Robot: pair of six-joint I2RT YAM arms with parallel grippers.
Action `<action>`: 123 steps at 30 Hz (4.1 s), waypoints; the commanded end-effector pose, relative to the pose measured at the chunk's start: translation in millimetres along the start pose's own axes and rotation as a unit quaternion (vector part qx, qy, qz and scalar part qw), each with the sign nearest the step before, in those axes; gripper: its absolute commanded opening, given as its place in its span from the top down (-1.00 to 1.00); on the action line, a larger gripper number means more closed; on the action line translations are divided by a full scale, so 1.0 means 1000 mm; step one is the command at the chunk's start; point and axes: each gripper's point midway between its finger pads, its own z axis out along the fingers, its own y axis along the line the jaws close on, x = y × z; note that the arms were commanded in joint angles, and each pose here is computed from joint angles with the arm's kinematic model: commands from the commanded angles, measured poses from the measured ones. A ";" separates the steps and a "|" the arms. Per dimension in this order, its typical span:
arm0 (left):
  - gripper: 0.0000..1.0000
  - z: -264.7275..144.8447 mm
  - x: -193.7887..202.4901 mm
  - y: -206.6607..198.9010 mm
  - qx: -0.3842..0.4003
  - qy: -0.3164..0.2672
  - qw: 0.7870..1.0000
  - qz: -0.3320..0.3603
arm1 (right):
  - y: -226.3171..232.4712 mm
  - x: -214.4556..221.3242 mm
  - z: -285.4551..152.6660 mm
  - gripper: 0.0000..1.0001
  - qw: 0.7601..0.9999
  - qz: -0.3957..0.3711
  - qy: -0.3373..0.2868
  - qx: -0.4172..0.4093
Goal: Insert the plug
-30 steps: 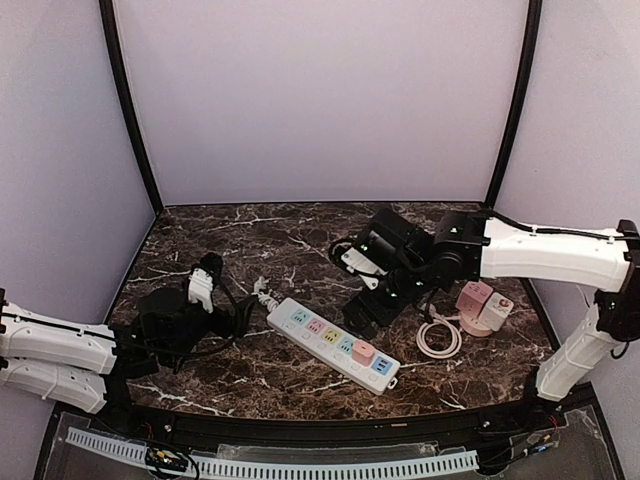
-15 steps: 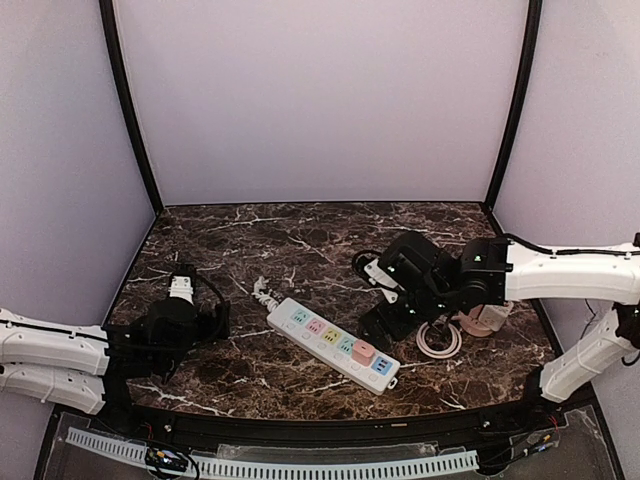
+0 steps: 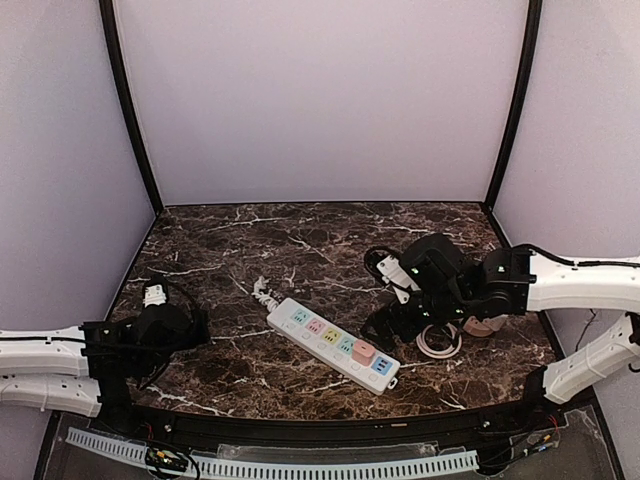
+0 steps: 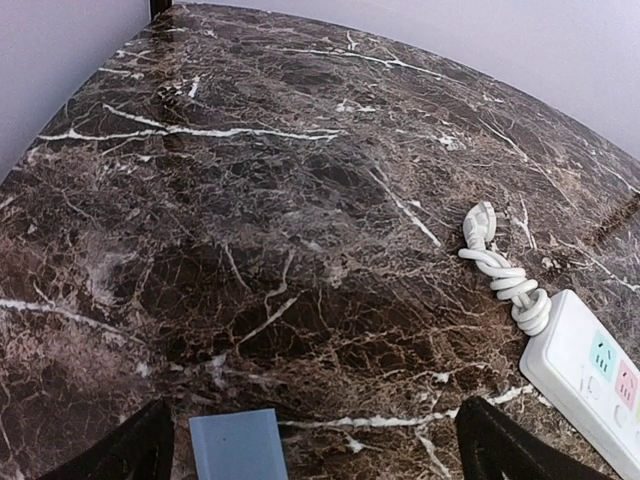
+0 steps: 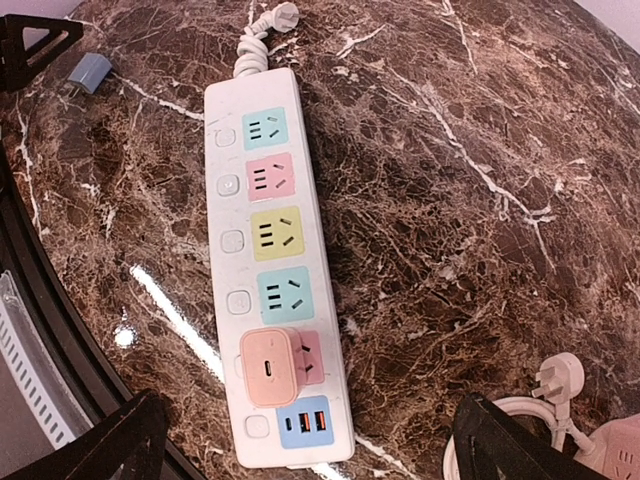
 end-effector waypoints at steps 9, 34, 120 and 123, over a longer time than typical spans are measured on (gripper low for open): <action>-0.97 0.002 0.039 0.036 -0.046 0.058 0.997 -0.003 | 0.009 -0.002 0.007 -0.97 0.999 -0.022 -0.026 -0.023; -0.44 0.031 0.065 0.031 -0.077 0.128 0.988 0.030 | 0.008 0.008 0.015 -0.97 0.999 -0.028 -0.020 -0.024; 0.96 -0.007 0.067 -0.129 0.250 0.118 0.930 0.241 | 0.016 0.006 0.013 -0.97 0.999 0.006 -0.007 -0.043; 0.98 -0.015 0.059 -0.139 0.280 0.094 0.925 0.241 | 0.022 0.001 0.007 -0.97 0.998 0.012 -0.010 -0.061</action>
